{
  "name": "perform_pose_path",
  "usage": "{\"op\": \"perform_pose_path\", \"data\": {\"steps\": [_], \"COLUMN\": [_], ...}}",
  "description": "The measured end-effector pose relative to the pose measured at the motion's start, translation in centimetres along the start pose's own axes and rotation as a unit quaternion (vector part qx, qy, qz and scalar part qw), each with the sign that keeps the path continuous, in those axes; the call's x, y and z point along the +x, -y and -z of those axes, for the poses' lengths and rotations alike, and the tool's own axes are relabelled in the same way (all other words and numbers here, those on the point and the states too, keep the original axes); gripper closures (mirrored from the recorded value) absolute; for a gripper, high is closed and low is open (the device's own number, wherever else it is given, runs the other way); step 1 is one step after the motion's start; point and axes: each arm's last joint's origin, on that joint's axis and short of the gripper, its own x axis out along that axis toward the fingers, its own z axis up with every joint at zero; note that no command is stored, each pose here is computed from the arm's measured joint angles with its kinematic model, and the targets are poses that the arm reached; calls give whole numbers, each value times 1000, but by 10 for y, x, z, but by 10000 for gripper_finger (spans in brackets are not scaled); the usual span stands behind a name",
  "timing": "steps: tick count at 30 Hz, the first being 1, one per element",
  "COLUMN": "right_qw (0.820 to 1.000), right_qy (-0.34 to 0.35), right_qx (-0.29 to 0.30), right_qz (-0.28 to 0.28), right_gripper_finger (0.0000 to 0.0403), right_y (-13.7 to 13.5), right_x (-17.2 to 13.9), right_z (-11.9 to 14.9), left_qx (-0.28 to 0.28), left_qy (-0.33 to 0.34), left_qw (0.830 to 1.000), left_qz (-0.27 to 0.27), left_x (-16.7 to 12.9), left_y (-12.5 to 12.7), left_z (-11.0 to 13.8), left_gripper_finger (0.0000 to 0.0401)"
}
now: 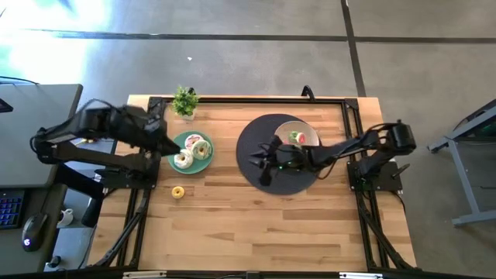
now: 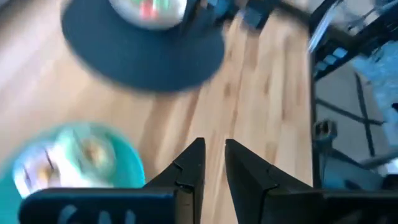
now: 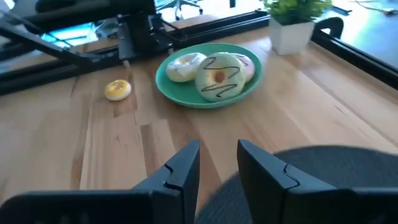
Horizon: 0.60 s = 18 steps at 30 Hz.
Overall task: Pick & Place donuts
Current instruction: Put the yellow donut into the white plate
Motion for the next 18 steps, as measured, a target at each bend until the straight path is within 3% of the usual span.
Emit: {"op": "perform_pose_path", "data": {"steps": [5,10,16,18], "right_qw": [1000,1000,1000,1000], "right_qy": [5,8,-5,-5], "right_qx": [-20,-20,-19,-19], "right_qz": [-11,-6,2,5], "right_gripper_finger": [299,299,299,300], "right_y": [-2,0,4,5], "right_x": [8,9,9,9], "right_z": [-12,-16,-14,-14], "left_qx": [-82,-127,-158,-157], "left_qy": [-113,-217,-268,-274], "left_qw": [990,968,950,948], "left_qz": [-8,-21,-6,-34], "left_x": [43,84,121,127], "left_y": [-14,-25,-26,-25], "left_z": [48,91,121,128], "left_gripper_finger": [346,346,346,346]}}
